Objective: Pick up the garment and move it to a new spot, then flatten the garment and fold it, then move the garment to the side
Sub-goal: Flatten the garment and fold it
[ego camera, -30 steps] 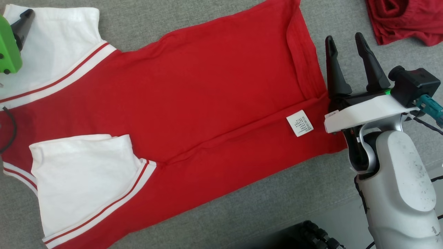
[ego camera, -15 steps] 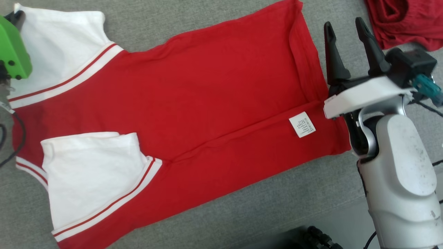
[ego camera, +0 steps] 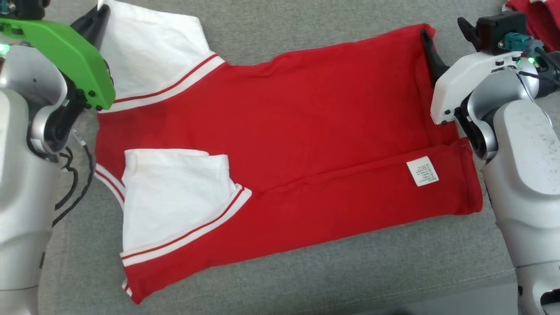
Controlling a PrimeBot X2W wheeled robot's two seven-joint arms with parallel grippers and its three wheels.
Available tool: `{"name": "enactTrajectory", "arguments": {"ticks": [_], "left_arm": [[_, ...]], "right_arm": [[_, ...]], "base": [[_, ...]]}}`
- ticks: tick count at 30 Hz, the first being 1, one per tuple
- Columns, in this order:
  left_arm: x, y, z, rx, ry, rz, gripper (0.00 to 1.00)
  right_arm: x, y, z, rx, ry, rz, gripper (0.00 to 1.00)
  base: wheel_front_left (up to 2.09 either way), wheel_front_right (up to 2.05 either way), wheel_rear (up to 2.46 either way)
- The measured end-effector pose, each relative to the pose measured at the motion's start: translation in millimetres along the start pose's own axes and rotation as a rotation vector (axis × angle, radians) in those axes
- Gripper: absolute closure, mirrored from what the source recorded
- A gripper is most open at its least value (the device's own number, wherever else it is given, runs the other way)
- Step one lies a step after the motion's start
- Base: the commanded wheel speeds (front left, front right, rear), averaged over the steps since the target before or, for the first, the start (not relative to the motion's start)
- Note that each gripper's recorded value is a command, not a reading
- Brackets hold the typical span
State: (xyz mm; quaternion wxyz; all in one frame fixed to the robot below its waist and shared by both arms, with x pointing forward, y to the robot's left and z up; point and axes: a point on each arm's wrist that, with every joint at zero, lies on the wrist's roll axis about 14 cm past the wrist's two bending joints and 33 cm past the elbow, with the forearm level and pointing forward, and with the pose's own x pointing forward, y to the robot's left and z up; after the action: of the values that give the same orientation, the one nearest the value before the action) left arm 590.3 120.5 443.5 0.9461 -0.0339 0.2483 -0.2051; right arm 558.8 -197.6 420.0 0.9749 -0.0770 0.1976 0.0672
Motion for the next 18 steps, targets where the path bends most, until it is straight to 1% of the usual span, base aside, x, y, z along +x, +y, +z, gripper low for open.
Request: {"name": "enactTrajectory", "arguments": {"ticks": [5,7,8,9,10,11,12,18], "left_arm": [[-21.0,4.4,3.9,-0.002,-0.037,0.015,1.00],[-28.2,8.7,2.4,-0.006,-0.041,0.029,1.00],[-31.3,10.1,2.7,-0.008,-0.045,0.033,1.00],[-33.3,10.8,2.9,-0.008,-0.046,0.035,1.00],[-35.6,11.7,3.7,-0.008,-0.050,0.039,1.00],[-37.2,12.3,4.7,-0.007,-0.053,0.042,1.00],[-38.9,12.6,5.4,-0.008,-0.056,0.044,1.00],[-43.6,12.0,9.3,-0.005,-0.073,0.049,1.00]], "right_arm": [[11.7,14.2,-11.4,-0.051,0.105,0.056,0.00],[15.1,15.7,-11.6,-0.068,0.126,0.065,0.50],[16.1,14.5,-12.5,-0.074,0.139,0.064,0.65],[16.4,13.0,-13.4,-0.078,0.149,0.061,0.76],[16.4,9.7,-15.0,-0.080,0.163,0.054,0.90],[16.2,6.8,-16.1,-0.079,0.176,0.048,0.96],[15.9,4.1,-16.6,-0.079,0.186,0.041,1.00],[12.5,4.2,-17.1,-0.062,0.199,0.040,1.00]], "base": [[0.00,0.00,0.00],[0.00,0.00,0.00],[0.00,0.00,0.00],[0.00,0.00,0.00],[0.00,0.00,0.00],[0.00,0.00,0.00],[0.00,0.00,0.00],[0.00,0.00,0.00]]}}
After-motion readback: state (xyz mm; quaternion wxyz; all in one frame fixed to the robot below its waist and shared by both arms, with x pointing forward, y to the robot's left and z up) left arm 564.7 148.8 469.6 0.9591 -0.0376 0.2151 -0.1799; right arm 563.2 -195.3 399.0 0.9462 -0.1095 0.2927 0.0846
